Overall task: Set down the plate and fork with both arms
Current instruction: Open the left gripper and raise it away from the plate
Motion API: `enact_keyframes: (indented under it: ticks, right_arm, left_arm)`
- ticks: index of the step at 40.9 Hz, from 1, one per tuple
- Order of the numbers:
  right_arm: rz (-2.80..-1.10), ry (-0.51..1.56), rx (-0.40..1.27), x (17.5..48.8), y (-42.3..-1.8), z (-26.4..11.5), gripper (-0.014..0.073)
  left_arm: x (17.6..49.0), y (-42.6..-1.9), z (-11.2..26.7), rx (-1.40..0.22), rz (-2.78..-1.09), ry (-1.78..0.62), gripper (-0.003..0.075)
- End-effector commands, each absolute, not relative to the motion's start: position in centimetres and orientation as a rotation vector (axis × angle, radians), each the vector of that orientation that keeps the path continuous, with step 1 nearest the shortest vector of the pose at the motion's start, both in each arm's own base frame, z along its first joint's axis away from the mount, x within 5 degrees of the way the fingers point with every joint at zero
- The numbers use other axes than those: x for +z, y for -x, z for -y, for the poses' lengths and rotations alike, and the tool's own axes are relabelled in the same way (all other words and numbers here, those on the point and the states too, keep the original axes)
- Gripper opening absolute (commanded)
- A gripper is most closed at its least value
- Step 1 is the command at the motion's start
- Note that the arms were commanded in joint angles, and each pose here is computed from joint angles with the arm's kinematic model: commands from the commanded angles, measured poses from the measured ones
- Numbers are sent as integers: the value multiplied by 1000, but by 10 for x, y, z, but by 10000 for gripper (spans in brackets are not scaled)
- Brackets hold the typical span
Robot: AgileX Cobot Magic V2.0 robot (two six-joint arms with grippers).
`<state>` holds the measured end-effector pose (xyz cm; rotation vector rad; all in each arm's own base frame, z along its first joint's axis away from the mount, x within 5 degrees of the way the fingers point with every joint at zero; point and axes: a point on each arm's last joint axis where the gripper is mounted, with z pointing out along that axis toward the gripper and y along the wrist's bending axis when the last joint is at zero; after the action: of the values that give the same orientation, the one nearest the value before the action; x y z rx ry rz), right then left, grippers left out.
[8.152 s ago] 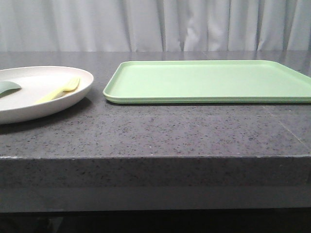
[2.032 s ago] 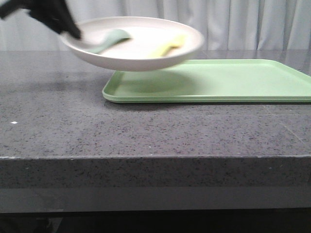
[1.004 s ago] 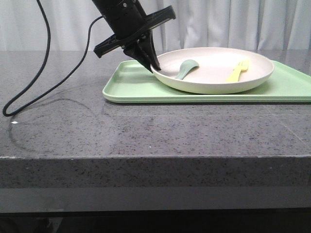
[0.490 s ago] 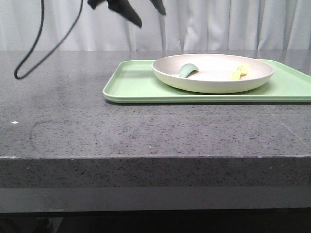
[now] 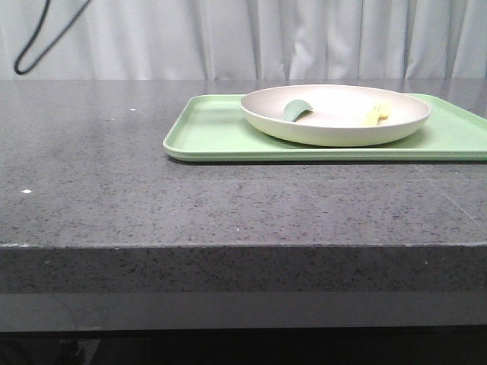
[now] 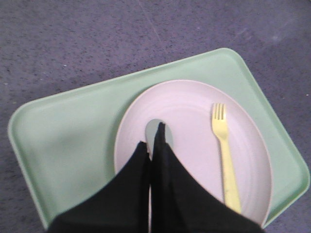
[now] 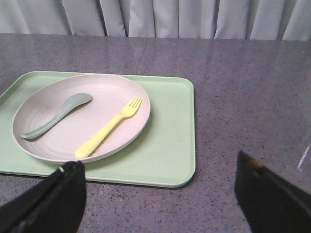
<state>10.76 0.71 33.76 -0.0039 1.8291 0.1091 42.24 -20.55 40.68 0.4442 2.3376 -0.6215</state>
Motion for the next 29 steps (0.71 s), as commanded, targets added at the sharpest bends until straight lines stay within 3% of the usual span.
enact_keyframes:
  ticks: [1,10,20,29]
  right_arm:
    - [-1727,2,97,355,-109,-6,642]
    - [-1728,2,97,355,-109,-6,642]
    - [-1734,3,98,355,-109,-6,642]
    - [-1734,3,98,355,-109,-6,642]
  left_arm:
    - [456,-390,183,-508,-2243,-442,-18]
    - [451,-371,148,-205,-2326,-399,-18]
    - [434,-341,110,-189,-2304,-289,-18]
    - [425,-291,80,-200,-2085,-216,-18]
